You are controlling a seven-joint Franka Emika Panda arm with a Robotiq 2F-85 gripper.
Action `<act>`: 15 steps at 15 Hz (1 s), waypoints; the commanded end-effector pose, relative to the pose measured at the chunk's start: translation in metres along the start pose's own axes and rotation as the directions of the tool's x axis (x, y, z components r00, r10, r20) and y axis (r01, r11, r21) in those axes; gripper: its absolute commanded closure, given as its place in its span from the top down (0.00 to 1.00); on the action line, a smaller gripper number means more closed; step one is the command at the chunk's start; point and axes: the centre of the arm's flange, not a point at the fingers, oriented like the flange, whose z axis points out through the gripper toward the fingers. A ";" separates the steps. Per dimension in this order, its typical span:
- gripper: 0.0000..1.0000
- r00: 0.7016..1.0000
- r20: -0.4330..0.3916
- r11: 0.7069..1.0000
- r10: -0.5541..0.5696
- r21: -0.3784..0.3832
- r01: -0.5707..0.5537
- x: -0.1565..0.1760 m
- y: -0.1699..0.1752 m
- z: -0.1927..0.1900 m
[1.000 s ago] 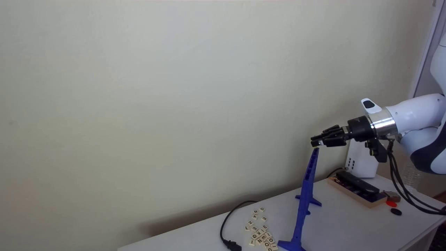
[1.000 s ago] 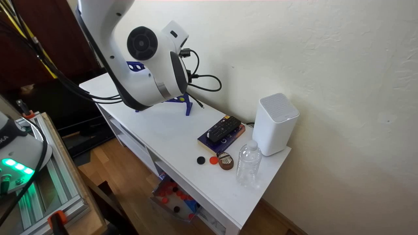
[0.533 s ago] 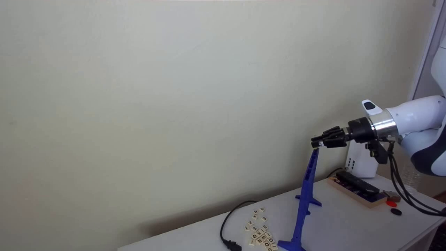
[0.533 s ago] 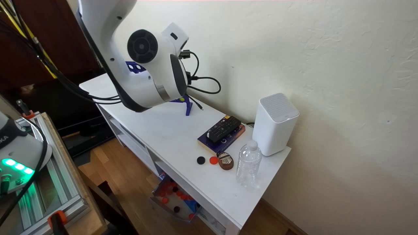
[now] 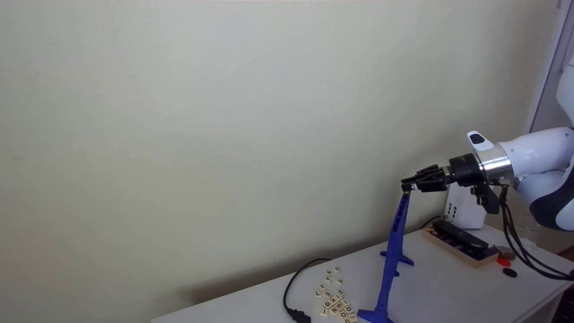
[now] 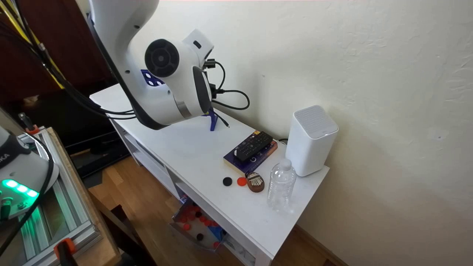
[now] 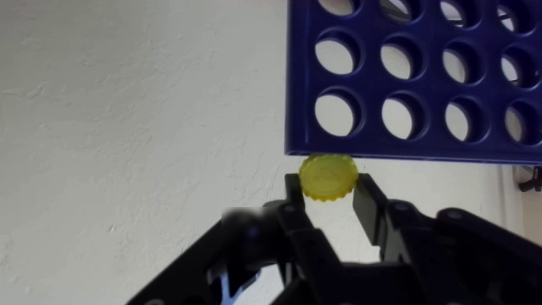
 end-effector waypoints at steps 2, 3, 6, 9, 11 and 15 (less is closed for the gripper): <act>0.11 0.998 -0.055 1.000 -0.009 0.024 0.011 -0.008 -0.005 -0.002; 0.11 0.998 -0.059 1.000 -0.008 0.026 0.010 -0.008 -0.006 -0.001; 0.11 0.998 -0.066 1.000 -0.004 0.029 0.006 -0.010 -0.007 -0.001; 0.11 0.997 -0.071 1.000 0.007 0.024 -0.005 -0.013 -0.008 -0.003; 0.11 0.997 -0.073 1.000 0.012 0.018 -0.010 -0.015 -0.007 -0.004; 0.11 0.997 -0.075 1.000 0.020 0.017 -0.019 -0.018 -0.006 -0.006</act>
